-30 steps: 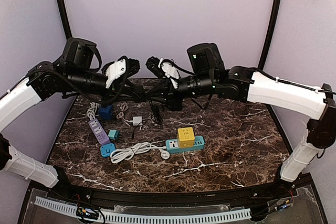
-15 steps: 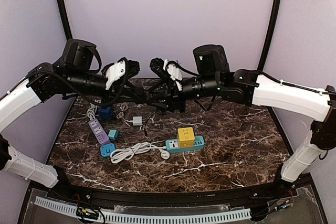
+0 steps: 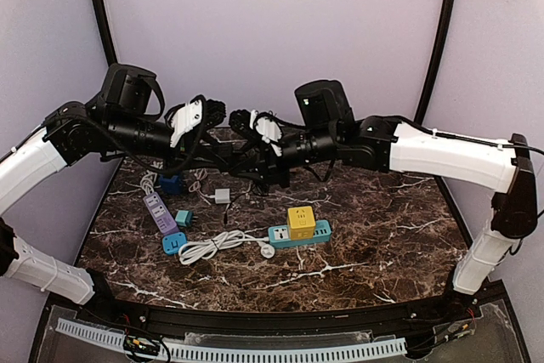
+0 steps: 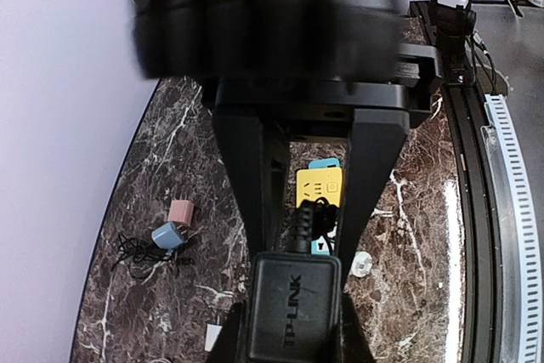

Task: Insert the plug
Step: Pick up the plug from the center of the board.

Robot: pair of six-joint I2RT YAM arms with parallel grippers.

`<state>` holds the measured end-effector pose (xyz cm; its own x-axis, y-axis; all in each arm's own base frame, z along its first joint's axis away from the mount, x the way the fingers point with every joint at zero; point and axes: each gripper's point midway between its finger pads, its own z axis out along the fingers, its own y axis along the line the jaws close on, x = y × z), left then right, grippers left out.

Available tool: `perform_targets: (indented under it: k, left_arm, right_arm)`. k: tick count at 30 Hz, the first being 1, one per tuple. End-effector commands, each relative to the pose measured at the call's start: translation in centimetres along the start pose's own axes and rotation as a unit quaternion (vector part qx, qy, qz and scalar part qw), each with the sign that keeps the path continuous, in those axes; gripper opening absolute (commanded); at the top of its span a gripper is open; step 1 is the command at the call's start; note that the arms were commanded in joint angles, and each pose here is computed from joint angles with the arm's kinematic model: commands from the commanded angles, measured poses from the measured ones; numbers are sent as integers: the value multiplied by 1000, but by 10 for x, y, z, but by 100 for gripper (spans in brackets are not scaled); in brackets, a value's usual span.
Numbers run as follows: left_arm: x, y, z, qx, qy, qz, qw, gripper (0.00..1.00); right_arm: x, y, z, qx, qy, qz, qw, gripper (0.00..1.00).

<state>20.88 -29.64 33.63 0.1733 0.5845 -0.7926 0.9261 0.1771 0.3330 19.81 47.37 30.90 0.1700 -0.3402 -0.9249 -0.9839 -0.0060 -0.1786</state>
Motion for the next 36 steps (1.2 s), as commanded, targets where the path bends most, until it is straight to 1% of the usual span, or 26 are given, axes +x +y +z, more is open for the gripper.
perform_targets:
  k: [1, 4, 7, 8, 9, 10, 11, 12, 13, 14, 16, 18, 19, 20, 21, 22, 23, 24, 25, 28, 31, 33, 35, 36]
  left_arm:
    - [-9, -6, -10, 13, -15, 2, 1000, 1]
    - [-7, -9, -10, 17, -14, 0, 1000, 1]
    - [-9, -8, -10, 15, -17, -8, 1000, 1]
    - [-9, -6, -10, 10, -18, -20, 1000, 1]
    - [-11, 1, -10, -10, -22, -26, 999, 26]
    - [-15, 12, -11, -38, -29, -38, 998, 47]
    - [-17, 16, -13, -51, -34, -45, 997, 83]
    - [-21, 25, -16, -73, -44, -61, 994, 91]
    - [-27, 29, -21, -84, -53, -69, 993, 97]
    - [-32, 35, -24, -95, -65, -91, 989, 98]
    - [-45, 43, -31, -109, -88, -120, 983, 99]
    - [-53, 51, -36, -121, -101, -138, 978, 97]
    - [-54, 54, -37, -128, -102, -143, 976, 92]
    - [-51, 60, -36, -144, -98, -150, 973, 82]
    - [-48, 62, -34, -150, -93, -152, 972, 77]
    - [-43, 68, -32, -168, -83, -156, 970, 67]
    - [-38, 71, -30, -176, -77, -158, 968, 64]
    - [-34, 78, -28, -198, -68, -163, 964, 63]
    - [-32, 81, -27, -205, -66, -165, 962, 63]
    - [-39, 92, -24, -224, -83, -172, 956, 65]
    - [-50, 94, -21, -215, -103, -169, 956, 65]
    - [-51, 92, -16, -205, -104, -166, 959, 64]
    - [-46, 90, -10, -200, -97, -168, 960, 58]
    - [-43, 89, -8, -198, -92, -169, 961, 53]
  right_arm:
    - [-16, -4, 0, 2, -31, -16, 999, 20]
    - [-22, -6, 0, 6, -44, -14, 999, 0]
    - [-28, -13, -3, 31, -60, -6, 998, 0]
    - [-30, -16, -5, 41, -67, -1, 997, 0]
    - [-32, -21, -7, 57, -77, 5, 995, 0]
    - [-32, -26, -9, 73, -85, 15, 994, 0]
    - [-34, -31, -11, 92, -97, 26, 991, 0]
    - [-34, -37, -12, 114, -106, 38, 987, 0]
    - [-38, -44, -15, 137, -119, 48, 982, 0]
    - [-37, -56, -17, 177, -123, 64, 974, 0]
    - [-38, -66, -19, 216, -136, 81, 964, 0]
    - [-38, -77, -23, 256, -146, 99, 950, 0]
    - [-38, -82, -24, 272, -152, 112, 944, 0]
    - [-40, -86, -26, 284, -158, 124, 938, 0]
    - [-42, -88, -26, 290, -164, 139, 933, 0]
    - [-44, -90, -27, 297, -169, 149, 928, 0]
    - [-46, -90, -26, 301, -174, 153, 925, 0]
    - [-48, -88, -25, 307, -176, 153, 923, 0]
    - [-50, -87, -24, 317, -176, 144, 921, 0]
    - [-53, -81, -19, 323, -177, 132, 920, 0]
    - [-56, -77, -14, 315, -180, 133, 922, 0]
    - [-59, -75, -13, 311, -184, 132, 923, 0]
    - [-61, -76, -13, 311, -186, 133, 922, 0]
    - [-61, -76, -13, 310, -189, 134, 922, 0]
